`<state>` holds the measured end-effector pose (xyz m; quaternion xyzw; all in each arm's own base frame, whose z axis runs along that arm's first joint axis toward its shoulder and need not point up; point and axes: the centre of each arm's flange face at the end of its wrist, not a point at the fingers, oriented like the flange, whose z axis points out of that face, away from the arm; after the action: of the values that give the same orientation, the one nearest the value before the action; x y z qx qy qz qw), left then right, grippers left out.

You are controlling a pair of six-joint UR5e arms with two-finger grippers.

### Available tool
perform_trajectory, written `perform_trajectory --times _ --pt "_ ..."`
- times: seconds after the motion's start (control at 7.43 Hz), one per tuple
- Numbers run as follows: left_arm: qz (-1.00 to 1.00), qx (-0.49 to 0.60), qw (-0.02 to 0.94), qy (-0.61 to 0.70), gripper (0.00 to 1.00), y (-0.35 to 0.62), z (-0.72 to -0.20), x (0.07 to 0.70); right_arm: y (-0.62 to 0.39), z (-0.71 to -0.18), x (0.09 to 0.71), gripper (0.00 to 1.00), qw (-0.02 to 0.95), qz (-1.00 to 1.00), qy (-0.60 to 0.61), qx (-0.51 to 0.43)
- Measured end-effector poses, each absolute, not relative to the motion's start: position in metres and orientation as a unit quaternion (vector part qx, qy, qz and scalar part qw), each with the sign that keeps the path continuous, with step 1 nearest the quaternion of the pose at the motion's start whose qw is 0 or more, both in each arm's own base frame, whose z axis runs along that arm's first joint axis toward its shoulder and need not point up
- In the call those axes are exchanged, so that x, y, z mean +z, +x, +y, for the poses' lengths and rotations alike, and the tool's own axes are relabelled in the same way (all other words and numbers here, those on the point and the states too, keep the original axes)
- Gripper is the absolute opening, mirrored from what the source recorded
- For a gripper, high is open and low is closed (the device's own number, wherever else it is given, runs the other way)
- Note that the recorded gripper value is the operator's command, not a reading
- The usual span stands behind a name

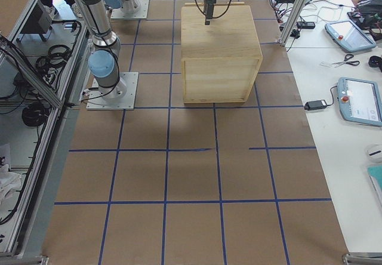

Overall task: Open upper drawer
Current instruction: 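Pull the handle with the left gripper, sliding the drawer out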

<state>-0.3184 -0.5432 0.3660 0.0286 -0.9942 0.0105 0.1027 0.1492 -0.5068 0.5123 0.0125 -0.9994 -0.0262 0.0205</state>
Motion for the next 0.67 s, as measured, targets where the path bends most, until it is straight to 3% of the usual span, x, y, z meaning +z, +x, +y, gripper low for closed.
perform_trajectory --times 0.67 --pt "-0.995 0.001 0.1 0.025 1.0 -0.305 -0.536 0.381 0.149 -0.507 0.512 1.0 0.021 -0.999 0.013 -0.026"
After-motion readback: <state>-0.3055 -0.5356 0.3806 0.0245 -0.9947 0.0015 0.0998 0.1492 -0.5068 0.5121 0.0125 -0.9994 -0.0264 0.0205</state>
